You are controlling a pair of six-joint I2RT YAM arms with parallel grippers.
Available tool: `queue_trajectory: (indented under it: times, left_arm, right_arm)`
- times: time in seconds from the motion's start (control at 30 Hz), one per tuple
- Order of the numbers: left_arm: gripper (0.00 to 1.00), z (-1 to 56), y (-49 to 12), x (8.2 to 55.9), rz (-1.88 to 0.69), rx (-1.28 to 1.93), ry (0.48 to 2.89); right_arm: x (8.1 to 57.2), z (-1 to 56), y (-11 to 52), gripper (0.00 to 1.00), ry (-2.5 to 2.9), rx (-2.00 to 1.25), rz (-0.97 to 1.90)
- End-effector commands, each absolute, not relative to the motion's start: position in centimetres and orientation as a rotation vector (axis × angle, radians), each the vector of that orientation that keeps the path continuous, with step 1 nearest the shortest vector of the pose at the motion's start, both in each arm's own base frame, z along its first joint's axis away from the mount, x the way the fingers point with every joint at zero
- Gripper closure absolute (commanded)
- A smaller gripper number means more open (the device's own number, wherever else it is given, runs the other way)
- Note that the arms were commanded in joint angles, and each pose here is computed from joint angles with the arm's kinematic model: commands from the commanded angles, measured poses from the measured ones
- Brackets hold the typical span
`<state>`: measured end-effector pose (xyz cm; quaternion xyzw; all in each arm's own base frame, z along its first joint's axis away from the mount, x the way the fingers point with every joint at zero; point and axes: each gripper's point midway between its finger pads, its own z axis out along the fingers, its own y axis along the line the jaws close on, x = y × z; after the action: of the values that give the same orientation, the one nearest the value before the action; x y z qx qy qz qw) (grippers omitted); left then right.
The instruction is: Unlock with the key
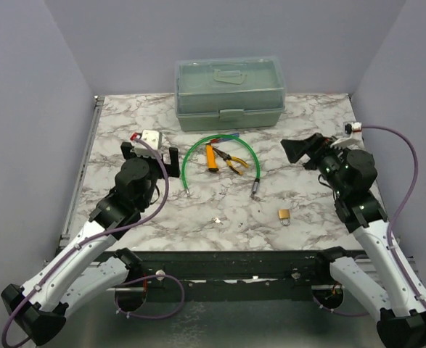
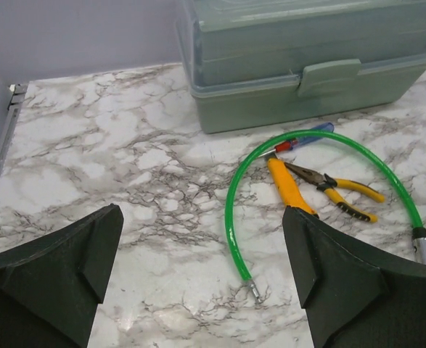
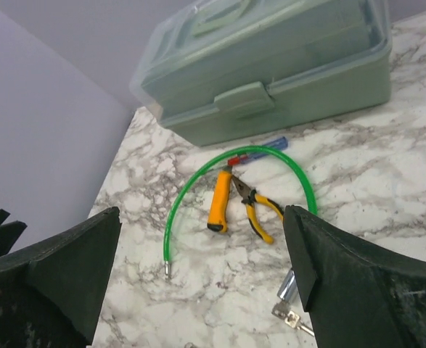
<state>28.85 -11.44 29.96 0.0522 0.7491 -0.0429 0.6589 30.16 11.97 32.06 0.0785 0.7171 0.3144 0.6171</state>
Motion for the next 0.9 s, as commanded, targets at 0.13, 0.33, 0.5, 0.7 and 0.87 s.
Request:
queue_trajectory:
  times: [0.13, 0.33, 0.5, 0.7, 0.87]
  left_arm:
    - [0.01, 27.6, -12.9, 27.5, -0.218, 0.206, 1.644]
    - [0.01, 27.4, -13.0, 27.5, -0.222, 0.214, 1.650]
    - [0.01, 27.2, -12.9, 27.5, -0.208, 0.222, 1.656]
    - [0.01, 27.0, -12.7, 27.6, -0.190, 0.219, 1.659]
    - [0.01, 26.8, -12.7, 27.7, -0.184, 0.224, 1.665]
  right_arm:
    - [26.6, 25.8, 12.3, 0.00, 1.697, 0.191, 0.813]
    - [25.6, 23.9, 11.7, 0.00, 1.713, 0.213, 0.793]
    - [25.6, 23.9, 11.6, 0.00, 1.716, 0.230, 0.792]
    - [25.9, 23.7, 11.3, 0.01, 1.721, 0.259, 0.779]
    - [26.0, 23.7, 11.0, 0.00, 1.713, 0.276, 0.765]
